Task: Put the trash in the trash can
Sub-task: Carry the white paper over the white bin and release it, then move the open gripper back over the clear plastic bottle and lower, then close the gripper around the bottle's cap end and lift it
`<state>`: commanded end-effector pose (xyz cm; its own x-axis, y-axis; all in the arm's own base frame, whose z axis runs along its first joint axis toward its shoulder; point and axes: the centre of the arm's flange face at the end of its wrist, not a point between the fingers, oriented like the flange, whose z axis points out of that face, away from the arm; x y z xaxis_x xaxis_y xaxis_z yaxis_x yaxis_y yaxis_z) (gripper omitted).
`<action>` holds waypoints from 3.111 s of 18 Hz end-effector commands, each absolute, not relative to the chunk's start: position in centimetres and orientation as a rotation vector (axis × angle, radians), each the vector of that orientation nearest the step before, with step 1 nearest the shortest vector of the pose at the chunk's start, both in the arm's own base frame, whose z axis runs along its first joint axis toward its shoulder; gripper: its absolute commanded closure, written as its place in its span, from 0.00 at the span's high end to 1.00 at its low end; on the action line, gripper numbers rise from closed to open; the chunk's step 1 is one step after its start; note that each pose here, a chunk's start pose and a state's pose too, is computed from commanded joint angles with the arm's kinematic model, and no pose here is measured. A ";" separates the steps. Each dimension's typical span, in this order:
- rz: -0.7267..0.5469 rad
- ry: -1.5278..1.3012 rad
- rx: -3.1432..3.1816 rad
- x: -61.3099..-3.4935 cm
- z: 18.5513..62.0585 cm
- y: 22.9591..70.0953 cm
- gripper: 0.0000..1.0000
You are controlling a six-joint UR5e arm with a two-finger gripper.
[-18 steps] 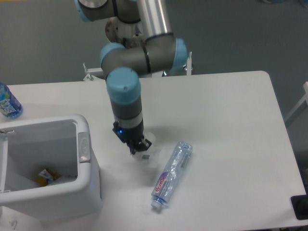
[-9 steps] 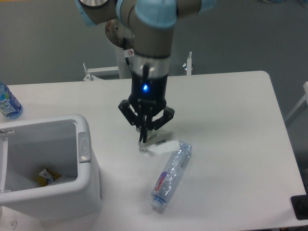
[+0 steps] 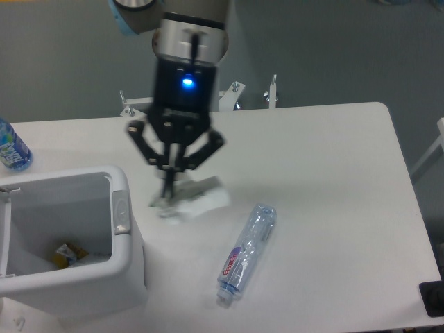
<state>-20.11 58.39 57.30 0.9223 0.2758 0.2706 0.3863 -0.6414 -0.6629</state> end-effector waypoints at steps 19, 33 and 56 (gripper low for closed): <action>-0.114 -0.570 -2.317 -24.5 55.2 57.3 1.00; 0.177 -0.724 -2.351 -41.4 47.2 57.9 1.00; 0.046 -0.176 -2.816 -38.8 22.0 62.5 1.00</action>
<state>-38.78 62.48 21.99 0.9919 0.1261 -0.0121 0.1159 -0.9416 -0.3160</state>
